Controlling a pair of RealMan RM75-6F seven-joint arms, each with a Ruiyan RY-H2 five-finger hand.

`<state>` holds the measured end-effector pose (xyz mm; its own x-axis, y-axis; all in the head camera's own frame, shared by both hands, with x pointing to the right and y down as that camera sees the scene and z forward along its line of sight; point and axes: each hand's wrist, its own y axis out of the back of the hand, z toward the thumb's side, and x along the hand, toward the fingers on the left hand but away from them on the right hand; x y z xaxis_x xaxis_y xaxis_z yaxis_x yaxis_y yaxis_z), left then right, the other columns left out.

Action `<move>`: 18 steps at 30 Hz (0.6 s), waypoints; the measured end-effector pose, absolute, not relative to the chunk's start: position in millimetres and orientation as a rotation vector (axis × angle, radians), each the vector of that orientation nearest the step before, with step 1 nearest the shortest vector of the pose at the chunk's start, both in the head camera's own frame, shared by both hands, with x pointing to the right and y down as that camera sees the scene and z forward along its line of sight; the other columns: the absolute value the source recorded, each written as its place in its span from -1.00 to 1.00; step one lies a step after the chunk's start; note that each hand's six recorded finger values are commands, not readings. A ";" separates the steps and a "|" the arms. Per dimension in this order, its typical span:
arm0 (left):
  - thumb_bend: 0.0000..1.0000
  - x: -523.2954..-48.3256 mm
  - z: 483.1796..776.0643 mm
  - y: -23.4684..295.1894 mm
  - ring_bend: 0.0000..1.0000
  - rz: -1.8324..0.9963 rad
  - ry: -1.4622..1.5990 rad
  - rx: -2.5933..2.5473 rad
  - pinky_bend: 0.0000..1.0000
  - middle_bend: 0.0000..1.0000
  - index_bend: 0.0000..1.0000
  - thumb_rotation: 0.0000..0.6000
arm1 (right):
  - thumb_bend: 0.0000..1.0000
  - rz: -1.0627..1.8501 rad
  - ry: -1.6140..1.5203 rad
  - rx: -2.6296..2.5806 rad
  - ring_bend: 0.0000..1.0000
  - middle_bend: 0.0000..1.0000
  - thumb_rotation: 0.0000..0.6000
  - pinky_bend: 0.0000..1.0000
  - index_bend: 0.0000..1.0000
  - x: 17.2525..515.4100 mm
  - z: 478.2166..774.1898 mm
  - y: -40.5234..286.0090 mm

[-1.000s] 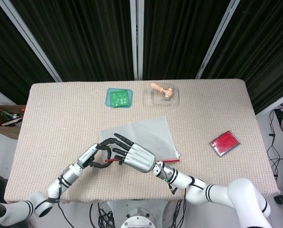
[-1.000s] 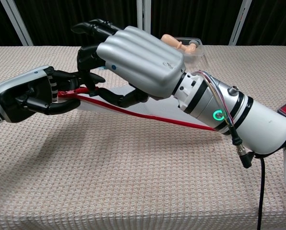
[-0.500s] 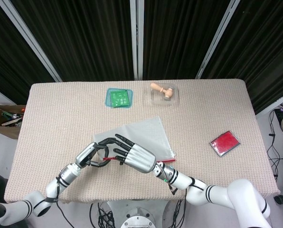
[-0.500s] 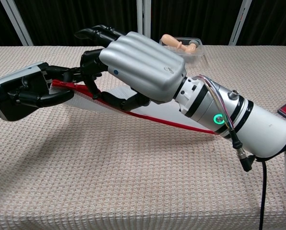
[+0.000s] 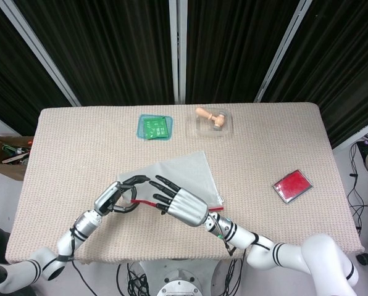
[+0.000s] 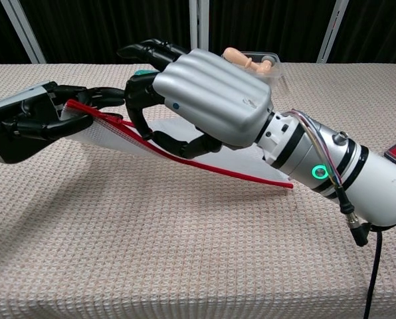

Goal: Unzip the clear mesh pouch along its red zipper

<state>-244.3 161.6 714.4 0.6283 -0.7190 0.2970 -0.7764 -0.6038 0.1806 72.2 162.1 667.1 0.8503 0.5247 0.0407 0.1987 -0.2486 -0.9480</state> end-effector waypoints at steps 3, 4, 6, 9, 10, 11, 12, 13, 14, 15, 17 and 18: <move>-0.16 -247.7 715.1 159.8 -0.83 0.282 -1.224 2.553 -0.73 -0.60 0.34 1.00 | 0.07 0.351 -0.550 -1.822 -0.91 -0.33 1.00 -1.00 0.94 78.5 667.3 162.4; -0.16 -248.7 715.3 159.2 -0.83 0.281 -1.229 2.548 -0.73 -0.60 0.34 1.00 | 0.07 0.354 -0.551 -1.821 -0.91 -0.33 1.00 -1.00 0.94 80.5 667.2 162.4; -0.16 -250.8 715.7 157.9 -0.83 0.280 -1.240 2.538 -0.73 -0.60 0.34 1.00 | 0.07 0.364 -0.550 -1.820 -0.91 -0.33 1.00 -1.00 0.94 85.0 667.9 163.4; -0.16 -254.9 716.8 155.7 -0.83 0.284 -1.261 2.523 -0.73 -0.60 0.34 1.00 | 0.07 0.382 -0.543 -1.816 -0.91 -0.33 1.00 -1.00 0.95 93.2 669.7 165.1; -0.16 -256.8 717.2 154.7 -0.83 0.286 -1.271 2.518 -0.73 -0.60 0.34 1.00 | 0.07 0.388 -0.540 -1.814 -0.92 -0.33 1.00 -1.00 0.95 96.3 670.4 165.6; -0.16 -258.3 717.5 154.0 -0.83 0.288 -1.277 2.515 -0.73 -0.60 0.34 1.00 | 0.07 0.395 -0.537 -1.811 -0.92 -0.33 1.00 -1.00 0.95 99.5 670.9 166.2; -0.16 -259.8 717.9 153.3 -0.83 0.292 -1.284 2.513 -0.73 -0.60 0.34 1.00 | 0.07 0.405 -0.535 -1.808 -0.92 -0.33 1.00 -1.00 0.95 104.1 671.6 167.0; -0.15 -262.1 718.5 152.4 -0.83 0.299 -1.294 2.510 -0.73 -0.60 0.34 1.00 | 0.07 0.412 -0.534 -1.805 -0.92 -0.33 1.00 -1.00 0.95 107.9 671.9 167.5; -0.15 -264.0 719.1 151.7 -0.83 0.305 -1.303 2.508 -0.73 -0.60 0.34 1.00 | 0.07 0.421 -0.533 -1.802 -0.92 -0.33 1.00 -1.00 0.95 112.0 672.3 168.0; -0.15 -265.9 719.6 151.0 -0.83 0.311 -1.311 2.505 -0.73 -0.60 0.34 1.00 | 0.07 0.434 -0.533 -1.798 -0.92 -0.33 1.00 -1.00 0.95 117.9 672.8 168.7; -0.15 -270.7 721.1 150.0 -0.83 0.326 -1.330 2.497 -0.73 -0.60 0.35 1.00 | 0.07 0.456 -0.534 -1.793 -0.92 -0.33 1.00 -1.00 0.95 127.2 673.7 170.0; -0.15 -272.9 721.8 149.5 -0.83 0.333 -1.339 2.493 -0.73 -0.60 0.35 1.00 | 0.07 0.472 -0.535 -1.789 -0.92 -0.33 1.00 -1.00 0.95 134.0 674.3 170.8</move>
<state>-272.9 149.5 721.8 0.5409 -0.7712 0.3357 -0.8385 -0.5254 0.1443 134.0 170.8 674.3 0.8149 0.5777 -0.0463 0.1179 -0.2434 -0.9627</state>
